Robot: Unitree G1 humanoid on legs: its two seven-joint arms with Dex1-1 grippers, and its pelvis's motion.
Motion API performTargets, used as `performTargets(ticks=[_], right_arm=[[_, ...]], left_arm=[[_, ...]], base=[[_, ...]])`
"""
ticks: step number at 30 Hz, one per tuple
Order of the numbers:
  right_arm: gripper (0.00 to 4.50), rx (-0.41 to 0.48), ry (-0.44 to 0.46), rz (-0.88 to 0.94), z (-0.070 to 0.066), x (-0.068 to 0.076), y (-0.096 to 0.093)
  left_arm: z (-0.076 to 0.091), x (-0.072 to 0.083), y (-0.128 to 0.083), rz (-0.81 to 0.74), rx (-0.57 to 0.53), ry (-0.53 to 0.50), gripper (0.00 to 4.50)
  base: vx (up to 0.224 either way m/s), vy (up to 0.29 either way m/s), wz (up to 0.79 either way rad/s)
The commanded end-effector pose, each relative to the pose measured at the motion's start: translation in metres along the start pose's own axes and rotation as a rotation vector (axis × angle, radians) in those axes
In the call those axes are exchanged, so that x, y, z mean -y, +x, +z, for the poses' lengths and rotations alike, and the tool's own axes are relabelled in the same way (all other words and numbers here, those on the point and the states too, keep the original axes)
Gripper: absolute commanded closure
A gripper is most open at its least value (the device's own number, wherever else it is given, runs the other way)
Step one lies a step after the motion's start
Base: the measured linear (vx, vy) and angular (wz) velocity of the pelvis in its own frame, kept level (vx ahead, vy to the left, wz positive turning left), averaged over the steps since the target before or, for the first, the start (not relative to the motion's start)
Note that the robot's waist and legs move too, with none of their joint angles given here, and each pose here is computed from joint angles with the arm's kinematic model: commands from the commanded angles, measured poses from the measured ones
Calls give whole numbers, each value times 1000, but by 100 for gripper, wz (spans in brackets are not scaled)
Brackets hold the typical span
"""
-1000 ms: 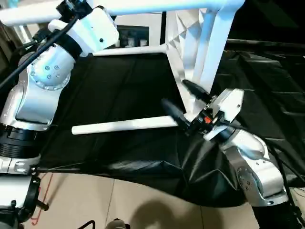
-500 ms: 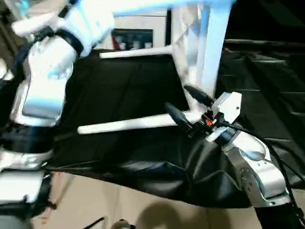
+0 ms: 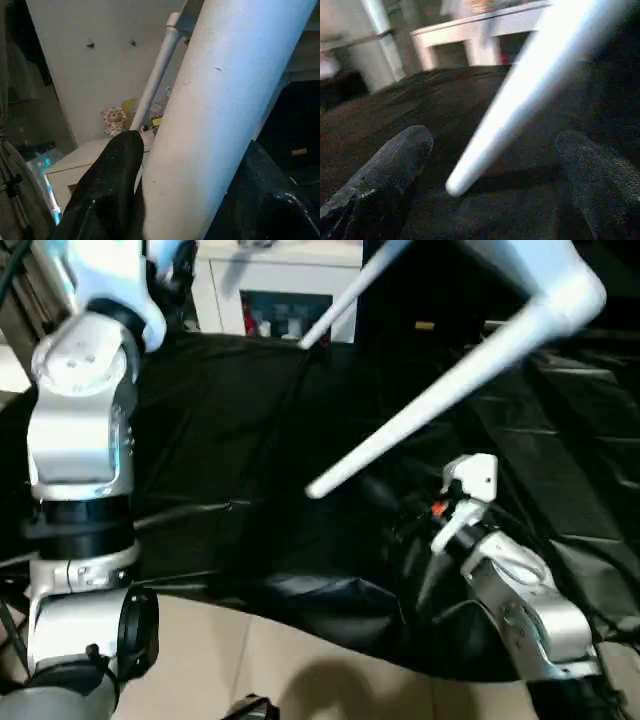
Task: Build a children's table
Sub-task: Flip table
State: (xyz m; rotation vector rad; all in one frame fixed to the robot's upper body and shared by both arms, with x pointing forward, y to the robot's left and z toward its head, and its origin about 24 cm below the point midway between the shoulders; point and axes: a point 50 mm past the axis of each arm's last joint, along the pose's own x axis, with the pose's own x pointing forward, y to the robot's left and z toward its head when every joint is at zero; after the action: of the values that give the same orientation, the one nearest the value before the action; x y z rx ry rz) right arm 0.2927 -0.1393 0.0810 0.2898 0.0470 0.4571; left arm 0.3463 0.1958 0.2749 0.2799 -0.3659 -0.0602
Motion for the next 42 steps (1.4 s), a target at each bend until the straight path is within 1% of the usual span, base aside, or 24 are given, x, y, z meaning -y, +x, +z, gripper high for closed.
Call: performTargets(ticks=[1, 3, 4, 5, 7, 9, 10, 12, 13, 14, 16, 18, 19, 22, 23, 24, 27, 32, 34, 35, 38, 40, 41, 42], right_arm=[[0, 30, 56, -76, 7, 9, 5], [0, 32, 58, -97, 7, 11, 8], [0, 41, 55, -105, 9, 13, 16], [0, 41, 55, -105, 9, 13, 16], [0, 65, 54, -102, 12, 14, 30], [0, 74, 65, -109, 15, 15, 37], [0, 60, 39, -126, 16, 17, 52], [0, 53, 28, -132, 16, 17, 56], [0, 24, 16, -160, 14, 21, 65], [29, 20, 16, -161, 13, 21, 67], [40, 32, 65, -120, 15, 17, 78], [50, 31, 74, -114, 15, 16, 82], [74, 28, 70, -116, 15, 16, 83], [86, 40, 78, -101, 16, 14, 88], [107, 43, 79, -99, 17, 14, 88], [107, 46, 75, -95, 17, 13, 89], [128, 74, 71, -78, 20, 14, 92], [173, 97, 46, -61, 24, 15, 92], [194, 106, 33, -54, 25, 15, 92], [194, 112, 25, -53, 26, 15, 92], [216, 125, -5, -43, 28, 15, 92], [237, 141, -45, -32, 32, 15, 90], [247, 142, -49, -31, 32, 15, 90], [253, 148, -82, -26, 32, 14, 88]], left_arm=[[1, 3, -2, -15, 9, -48, 218], [1, 4, -3, -16, 10, -48, 222], [1, 4, -4, -18, 10, -51, 223], [1, 4, -4, -18, 10, -51, 225], [0, 5, -5, -22, 7, -50, 226], [-1, 5, -6, -23, 5, -44, 228], [-1, 5, -6, -23, 4, -42, 228], [-1, 5, -6, -23, 4, -42, 230], [-1, 5, -7, -25, 4, -39, 230], [-1, 5, -7, -25, 4, -38, 230], [-2, 5, -8, -26, 2, -30, 233], [-2, 5, -9, -25, -1, -27, 233], [-3, 5, -9, -24, -2, -26, 234], [-5, 4, -12, -19, -8, -27, 237], [-5, 4, -12, -19, -9, -26, 238], [-5, 4, -13, -17, -10, -26, 238], [-10, 3, -15, -12, -21, -26, 241], [-15, 4, -17, -15, -35, -25, 248], [-17, 5, -18, -16, -42, -24, 251], [-17, 5, -18, -18, -44, -23, 251], [-21, 5, -19, -19, -53, -22, 254], [-26, 6, -21, -20, -61, -24, 256], [-26, 6, -21, -20, -62, -24, 258], [-32, 8, -24, -25, -71, -29, 260]], base=[[0, 0, 0], [0, 0, 0], [0, 0, 0], [0, 0, 0], [0, 0, 0], [0, 0, 0], [0, 0, 0], [0, 0, 0], [0, 0, 0], [0, 0, 0], [0, 0, 0], [0, 0, 0], [0, 0, 0], [0, 0, 0], [0, 0, 0], [0, 0, 0], [0, 0, 0], [0, 0, 0], [0, 0, 0], [0, 0, 0], [0, 0, 0], [0, 0, 0], [0, 0, 0], [0, 0, 0]])
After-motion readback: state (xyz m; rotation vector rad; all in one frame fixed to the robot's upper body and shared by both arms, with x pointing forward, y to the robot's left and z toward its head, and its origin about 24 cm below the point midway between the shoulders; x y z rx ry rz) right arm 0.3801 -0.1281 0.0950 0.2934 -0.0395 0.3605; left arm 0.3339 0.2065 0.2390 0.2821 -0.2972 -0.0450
